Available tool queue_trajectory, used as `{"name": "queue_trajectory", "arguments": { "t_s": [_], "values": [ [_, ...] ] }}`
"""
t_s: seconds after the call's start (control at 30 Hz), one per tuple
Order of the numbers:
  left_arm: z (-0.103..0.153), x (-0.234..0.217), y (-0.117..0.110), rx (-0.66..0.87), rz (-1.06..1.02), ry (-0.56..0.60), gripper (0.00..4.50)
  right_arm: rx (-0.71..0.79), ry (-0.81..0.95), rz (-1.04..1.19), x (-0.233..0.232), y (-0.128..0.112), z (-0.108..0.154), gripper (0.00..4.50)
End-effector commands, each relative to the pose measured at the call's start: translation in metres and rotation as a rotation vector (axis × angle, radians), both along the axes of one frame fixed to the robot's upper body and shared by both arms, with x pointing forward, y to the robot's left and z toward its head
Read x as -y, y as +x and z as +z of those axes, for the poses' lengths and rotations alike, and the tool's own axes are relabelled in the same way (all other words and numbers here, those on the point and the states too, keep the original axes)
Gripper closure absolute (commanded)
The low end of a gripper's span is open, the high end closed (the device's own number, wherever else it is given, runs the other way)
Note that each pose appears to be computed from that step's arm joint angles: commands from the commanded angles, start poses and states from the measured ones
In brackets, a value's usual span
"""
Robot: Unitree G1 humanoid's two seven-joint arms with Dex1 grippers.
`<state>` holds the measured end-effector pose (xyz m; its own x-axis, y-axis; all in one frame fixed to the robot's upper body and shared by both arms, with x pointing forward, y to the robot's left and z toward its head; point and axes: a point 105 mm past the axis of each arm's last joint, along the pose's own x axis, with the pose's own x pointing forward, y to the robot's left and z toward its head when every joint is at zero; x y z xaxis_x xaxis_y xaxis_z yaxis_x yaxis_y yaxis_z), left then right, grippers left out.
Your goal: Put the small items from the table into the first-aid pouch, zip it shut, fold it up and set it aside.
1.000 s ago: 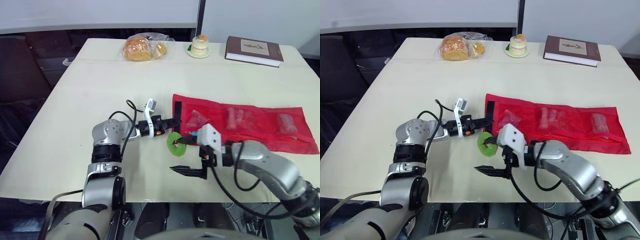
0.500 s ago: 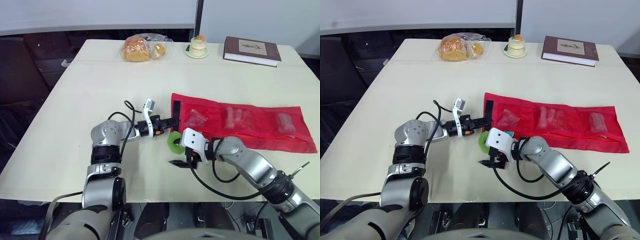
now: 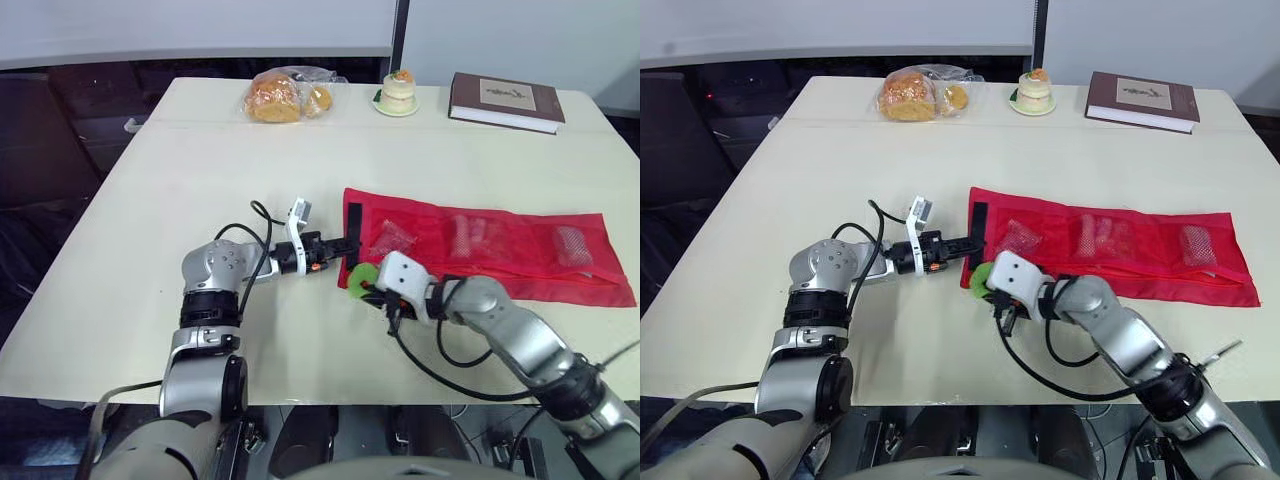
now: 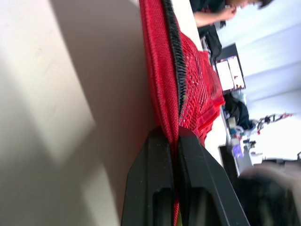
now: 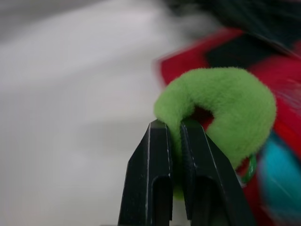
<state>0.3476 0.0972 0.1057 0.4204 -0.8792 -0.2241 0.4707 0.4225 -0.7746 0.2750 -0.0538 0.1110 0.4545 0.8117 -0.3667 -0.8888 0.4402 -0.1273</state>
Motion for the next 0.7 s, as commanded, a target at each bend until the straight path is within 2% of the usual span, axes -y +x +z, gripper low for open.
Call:
{"name": "queue_trajectory", "arguments": {
  "t_s": [0.03,0.23,0.7],
  "values": [
    [-0.004,-0.011,0.003,0.035,0.023,0.053,4.50,0.011,0.204,-0.067,0.014,-0.006,0.039,4.44],
    [-0.007,-0.022,0.008,0.065,0.036,0.096,4.50,-0.003,0.256,-0.255,0.069,-0.009,0.045,4.44],
    [-0.010,-0.034,0.015,0.095,0.044,0.135,4.50,0.042,0.208,-0.559,0.148,-0.013,0.040,4.44]
  ]
}}
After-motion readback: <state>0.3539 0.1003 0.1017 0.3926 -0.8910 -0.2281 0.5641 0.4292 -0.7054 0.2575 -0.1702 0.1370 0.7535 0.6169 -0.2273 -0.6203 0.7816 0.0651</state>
